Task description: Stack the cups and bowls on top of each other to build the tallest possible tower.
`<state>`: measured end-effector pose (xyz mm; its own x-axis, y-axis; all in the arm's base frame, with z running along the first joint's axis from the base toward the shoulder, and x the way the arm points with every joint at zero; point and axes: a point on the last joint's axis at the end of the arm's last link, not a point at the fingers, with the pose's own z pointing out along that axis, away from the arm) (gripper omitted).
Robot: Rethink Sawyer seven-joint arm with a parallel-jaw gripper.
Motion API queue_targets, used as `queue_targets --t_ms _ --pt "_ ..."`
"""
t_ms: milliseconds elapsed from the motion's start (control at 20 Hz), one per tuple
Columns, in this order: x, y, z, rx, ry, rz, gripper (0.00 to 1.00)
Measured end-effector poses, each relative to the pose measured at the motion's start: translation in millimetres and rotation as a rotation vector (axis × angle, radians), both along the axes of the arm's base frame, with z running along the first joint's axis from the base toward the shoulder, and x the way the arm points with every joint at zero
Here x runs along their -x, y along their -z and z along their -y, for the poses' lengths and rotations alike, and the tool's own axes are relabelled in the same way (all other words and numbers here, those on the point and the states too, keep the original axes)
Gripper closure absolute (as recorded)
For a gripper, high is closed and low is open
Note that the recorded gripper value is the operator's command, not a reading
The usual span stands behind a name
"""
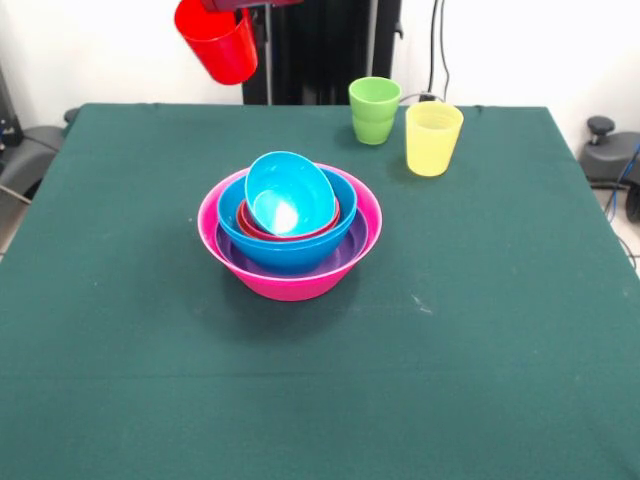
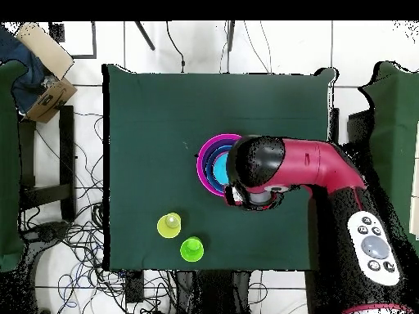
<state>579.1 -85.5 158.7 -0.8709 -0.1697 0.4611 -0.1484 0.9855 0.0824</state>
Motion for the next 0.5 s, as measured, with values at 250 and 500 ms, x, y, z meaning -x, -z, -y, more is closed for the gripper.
queue_targets --t_ms 250,500 --pt "-14.4 2.8 -7.1 0.003 -0.012 0.016 1.00" --pt "-34.4 28.1 -19.6 -0.010 -0.026 0.015 1.00"
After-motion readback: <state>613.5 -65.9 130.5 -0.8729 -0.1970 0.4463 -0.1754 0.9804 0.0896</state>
